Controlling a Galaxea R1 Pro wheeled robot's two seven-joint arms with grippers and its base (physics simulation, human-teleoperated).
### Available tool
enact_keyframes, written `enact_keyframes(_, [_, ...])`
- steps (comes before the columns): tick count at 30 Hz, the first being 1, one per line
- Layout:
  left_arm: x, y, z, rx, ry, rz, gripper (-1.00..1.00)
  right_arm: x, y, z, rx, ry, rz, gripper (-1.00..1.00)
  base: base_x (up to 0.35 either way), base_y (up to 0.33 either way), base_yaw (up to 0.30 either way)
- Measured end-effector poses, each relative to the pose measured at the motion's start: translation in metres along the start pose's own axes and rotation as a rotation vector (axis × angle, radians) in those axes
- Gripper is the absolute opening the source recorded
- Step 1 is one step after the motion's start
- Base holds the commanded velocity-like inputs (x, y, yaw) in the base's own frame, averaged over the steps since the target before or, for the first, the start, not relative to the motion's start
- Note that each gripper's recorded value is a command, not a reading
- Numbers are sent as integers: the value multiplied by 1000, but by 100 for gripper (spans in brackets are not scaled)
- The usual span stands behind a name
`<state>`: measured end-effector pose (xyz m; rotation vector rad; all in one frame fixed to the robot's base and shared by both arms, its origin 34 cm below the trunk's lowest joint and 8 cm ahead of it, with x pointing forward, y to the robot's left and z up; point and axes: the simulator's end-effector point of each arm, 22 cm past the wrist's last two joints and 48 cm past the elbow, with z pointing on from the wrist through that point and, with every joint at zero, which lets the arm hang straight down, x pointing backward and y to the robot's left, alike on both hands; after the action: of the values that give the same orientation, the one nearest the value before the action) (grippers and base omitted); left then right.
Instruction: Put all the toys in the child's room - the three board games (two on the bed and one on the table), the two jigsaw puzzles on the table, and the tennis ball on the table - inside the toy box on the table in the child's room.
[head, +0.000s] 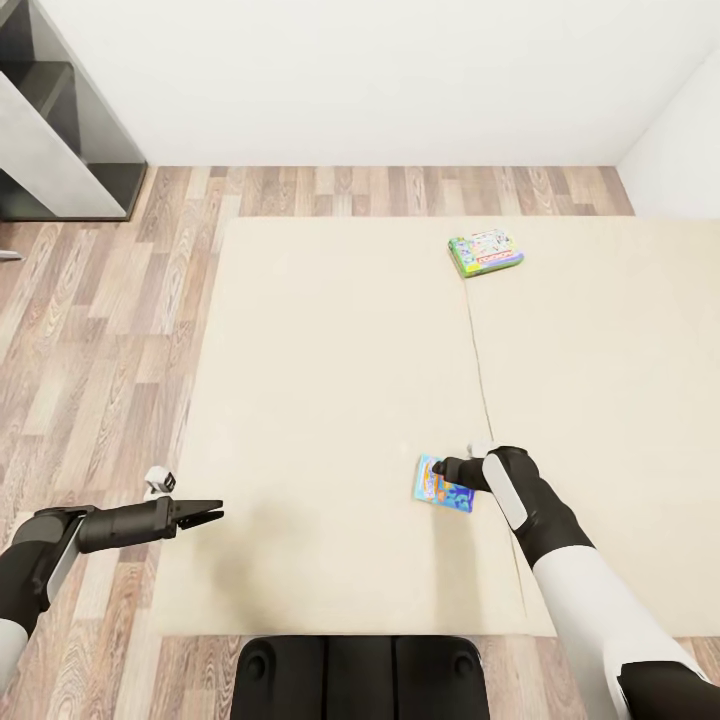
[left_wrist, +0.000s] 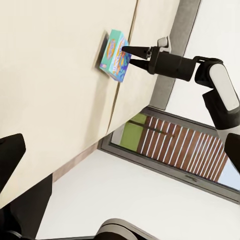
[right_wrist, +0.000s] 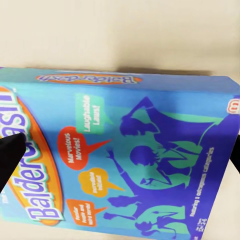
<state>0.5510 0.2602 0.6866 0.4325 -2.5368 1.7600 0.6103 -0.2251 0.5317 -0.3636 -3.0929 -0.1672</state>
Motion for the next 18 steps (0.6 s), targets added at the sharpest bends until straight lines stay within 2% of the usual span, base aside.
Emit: enact_keyframes(18, [0, 0, 0, -1, 0, 0, 100, -2, -3, -1, 14, -4, -13, 100, 0, 12, 0])
